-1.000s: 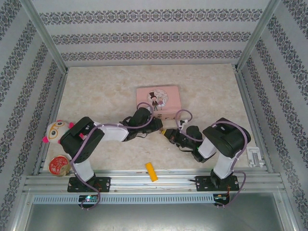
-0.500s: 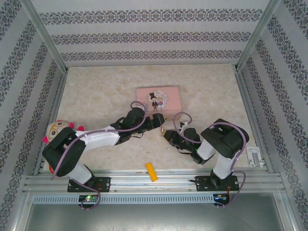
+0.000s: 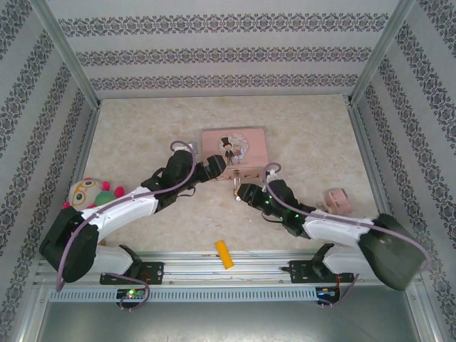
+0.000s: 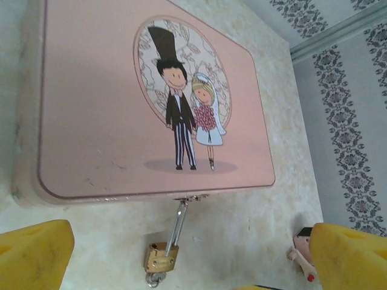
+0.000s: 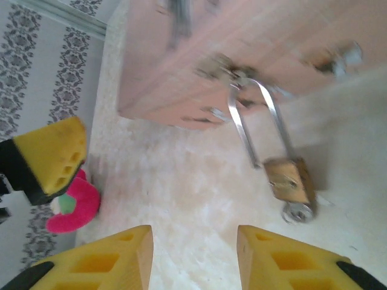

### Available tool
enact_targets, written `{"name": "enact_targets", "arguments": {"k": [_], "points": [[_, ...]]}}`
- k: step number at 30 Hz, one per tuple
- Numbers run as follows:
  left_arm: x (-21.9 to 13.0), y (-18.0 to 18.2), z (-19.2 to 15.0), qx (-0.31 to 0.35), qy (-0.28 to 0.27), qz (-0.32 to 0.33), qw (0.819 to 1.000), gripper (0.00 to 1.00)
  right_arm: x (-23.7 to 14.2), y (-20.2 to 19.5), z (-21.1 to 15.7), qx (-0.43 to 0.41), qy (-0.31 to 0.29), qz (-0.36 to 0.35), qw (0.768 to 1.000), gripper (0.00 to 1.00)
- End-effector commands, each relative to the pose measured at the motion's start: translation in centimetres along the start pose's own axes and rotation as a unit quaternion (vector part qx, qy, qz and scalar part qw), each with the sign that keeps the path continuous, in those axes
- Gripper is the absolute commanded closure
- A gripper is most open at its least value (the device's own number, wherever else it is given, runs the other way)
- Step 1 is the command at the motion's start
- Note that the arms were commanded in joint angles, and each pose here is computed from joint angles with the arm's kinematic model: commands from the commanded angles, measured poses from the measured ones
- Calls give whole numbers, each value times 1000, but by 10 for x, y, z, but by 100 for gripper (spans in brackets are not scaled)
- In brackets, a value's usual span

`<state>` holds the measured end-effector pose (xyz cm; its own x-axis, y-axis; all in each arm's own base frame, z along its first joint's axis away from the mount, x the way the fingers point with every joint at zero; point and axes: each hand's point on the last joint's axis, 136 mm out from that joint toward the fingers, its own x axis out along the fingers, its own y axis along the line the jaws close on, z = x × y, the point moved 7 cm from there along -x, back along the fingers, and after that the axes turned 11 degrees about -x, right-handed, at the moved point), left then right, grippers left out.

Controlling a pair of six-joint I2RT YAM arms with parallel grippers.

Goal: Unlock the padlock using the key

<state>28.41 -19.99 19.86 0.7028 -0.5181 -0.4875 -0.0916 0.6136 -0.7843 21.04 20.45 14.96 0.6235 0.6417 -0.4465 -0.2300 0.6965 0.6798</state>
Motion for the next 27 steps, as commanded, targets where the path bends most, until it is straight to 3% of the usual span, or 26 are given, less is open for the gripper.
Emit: {"name": "enact_targets", "arguments": {"k": [1, 6, 11, 27], "points": [[-6, 11, 8, 20, -15, 19, 1000, 1, -28, -19, 0, -105, 46, -162, 980, 57], [-10, 13, 23, 30, -31, 14, 999, 1, -32, -12, 8, -149, 63, -184, 970, 51], [-11, 16, 34, 31, -33, 14, 999, 1, -12, -6, 10, -165, 88, -156, 970, 49], [2, 26, 43, 15, -9, 10, 1000, 1, 45, -18, 16, -161, 155, -127, 967, 55]]}}
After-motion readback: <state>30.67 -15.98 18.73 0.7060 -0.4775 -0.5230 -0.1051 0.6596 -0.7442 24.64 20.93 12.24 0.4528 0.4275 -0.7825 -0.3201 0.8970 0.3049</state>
